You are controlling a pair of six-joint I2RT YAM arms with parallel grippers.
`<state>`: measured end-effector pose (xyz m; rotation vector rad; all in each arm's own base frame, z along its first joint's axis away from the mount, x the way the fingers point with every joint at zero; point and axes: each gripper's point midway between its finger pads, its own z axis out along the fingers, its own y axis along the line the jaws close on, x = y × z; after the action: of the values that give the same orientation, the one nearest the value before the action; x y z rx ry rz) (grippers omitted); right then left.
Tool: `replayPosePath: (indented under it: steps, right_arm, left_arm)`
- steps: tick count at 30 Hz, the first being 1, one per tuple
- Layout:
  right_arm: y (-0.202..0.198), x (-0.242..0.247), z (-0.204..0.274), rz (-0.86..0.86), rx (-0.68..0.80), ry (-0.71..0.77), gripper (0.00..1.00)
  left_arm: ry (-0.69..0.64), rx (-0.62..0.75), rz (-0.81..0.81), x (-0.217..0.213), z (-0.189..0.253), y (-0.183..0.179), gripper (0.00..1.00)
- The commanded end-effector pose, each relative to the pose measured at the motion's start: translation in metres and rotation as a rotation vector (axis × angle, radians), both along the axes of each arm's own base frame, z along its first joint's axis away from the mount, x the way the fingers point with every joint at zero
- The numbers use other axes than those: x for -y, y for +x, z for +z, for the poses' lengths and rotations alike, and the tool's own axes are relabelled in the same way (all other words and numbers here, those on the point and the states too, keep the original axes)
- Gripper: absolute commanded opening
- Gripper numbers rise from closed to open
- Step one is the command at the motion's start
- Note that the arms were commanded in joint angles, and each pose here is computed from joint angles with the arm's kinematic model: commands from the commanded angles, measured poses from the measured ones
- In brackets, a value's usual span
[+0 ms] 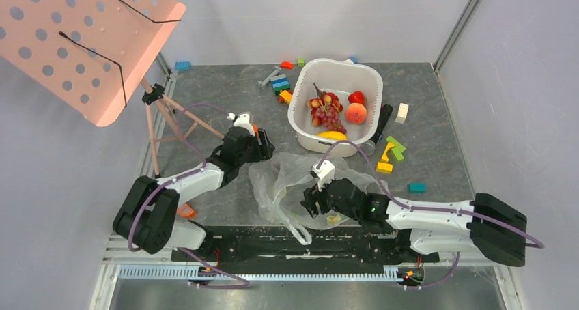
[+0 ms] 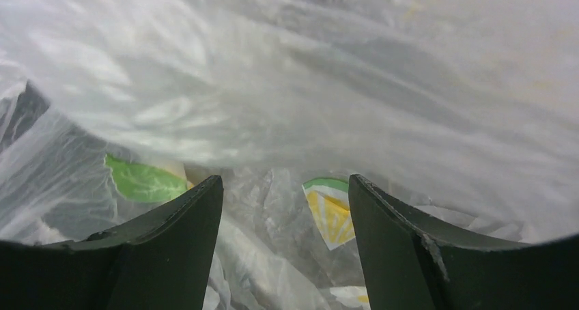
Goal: Take the fake fruits out of the plastic bag
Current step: Take out the fake fruit from the plastic bag.
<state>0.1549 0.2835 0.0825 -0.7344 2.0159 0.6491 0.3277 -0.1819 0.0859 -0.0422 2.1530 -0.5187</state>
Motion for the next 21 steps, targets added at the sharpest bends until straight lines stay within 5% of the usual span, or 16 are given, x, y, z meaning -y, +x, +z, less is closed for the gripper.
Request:
replayPosePath:
  steps: [1, 10, 21]
  right_arm:
    - [0.021, -0.018, 0.02, -0.073, 0.068, 0.11, 0.71]
    - [0.034, -0.027, 0.016, -0.049, 0.158, 0.126, 0.82]
    - [0.044, -0.045, 0.001, 0.031, 0.216, 0.087, 0.98]
  left_arm:
    - [-0.046, 0.001, 0.031, 0.004, -0.007, 0.012, 0.73]
    - [-0.098, -0.125, -0.065, 0.022, -0.037, -0.008, 0.54]
    - [-0.131, -0.181, -0.133, 0.027, -0.054, -0.035, 0.46]
